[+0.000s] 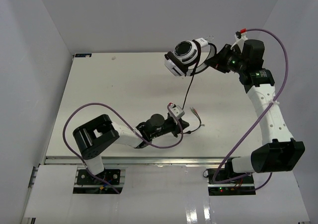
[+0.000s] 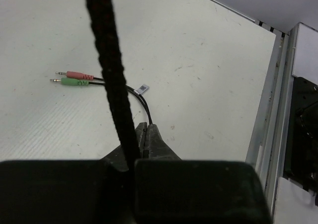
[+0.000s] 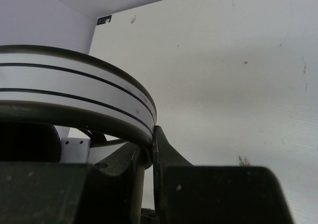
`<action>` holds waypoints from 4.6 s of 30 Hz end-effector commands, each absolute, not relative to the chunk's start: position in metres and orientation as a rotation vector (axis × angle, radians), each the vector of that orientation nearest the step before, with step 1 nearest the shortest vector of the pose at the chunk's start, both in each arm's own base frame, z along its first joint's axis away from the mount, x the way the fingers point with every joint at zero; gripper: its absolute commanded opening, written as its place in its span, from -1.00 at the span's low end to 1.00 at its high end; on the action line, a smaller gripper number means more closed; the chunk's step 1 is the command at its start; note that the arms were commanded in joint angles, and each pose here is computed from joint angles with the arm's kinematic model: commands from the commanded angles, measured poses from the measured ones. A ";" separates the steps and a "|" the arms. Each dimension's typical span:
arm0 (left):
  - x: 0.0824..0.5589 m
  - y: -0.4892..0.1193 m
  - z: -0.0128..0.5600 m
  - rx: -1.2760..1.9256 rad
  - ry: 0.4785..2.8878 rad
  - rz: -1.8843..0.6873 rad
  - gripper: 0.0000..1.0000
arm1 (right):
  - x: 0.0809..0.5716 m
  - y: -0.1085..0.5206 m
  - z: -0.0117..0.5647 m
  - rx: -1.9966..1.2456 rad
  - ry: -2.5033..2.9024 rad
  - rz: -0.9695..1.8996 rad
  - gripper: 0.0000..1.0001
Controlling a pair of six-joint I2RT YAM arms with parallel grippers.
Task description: Wrap the headphones
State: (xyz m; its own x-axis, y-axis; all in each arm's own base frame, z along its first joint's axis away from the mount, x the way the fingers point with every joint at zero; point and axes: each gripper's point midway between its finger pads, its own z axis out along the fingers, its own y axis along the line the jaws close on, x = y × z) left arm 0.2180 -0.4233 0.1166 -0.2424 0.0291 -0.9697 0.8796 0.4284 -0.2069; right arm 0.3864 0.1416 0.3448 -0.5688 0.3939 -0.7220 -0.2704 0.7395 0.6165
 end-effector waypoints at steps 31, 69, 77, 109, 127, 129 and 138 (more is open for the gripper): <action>0.336 -0.293 0.211 0.777 1.925 -1.274 -1.00 | 0.304 0.137 0.305 -1.152 1.616 0.166 -0.85; 0.238 -0.404 0.247 0.624 1.909 -1.662 -0.37 | 0.416 0.213 0.297 -0.429 1.931 0.321 -0.85; 0.281 -0.423 0.222 0.516 1.833 -1.190 0.12 | 0.389 0.234 0.288 -0.347 2.011 0.658 -0.85; 0.287 -0.338 0.032 0.700 2.034 -0.408 0.39 | 0.395 0.191 0.113 0.073 2.476 0.661 -0.85; 0.240 -0.300 0.113 0.798 1.891 -0.527 0.82 | 0.409 0.191 0.079 -0.038 2.565 0.636 -0.13; 0.236 -0.294 0.131 0.784 1.862 -0.537 0.82 | 0.411 0.189 0.083 -0.043 2.550 0.623 -0.04; 0.221 -0.250 0.168 0.771 1.794 -0.455 0.87 | 0.402 0.168 0.137 -0.337 2.370 0.551 0.91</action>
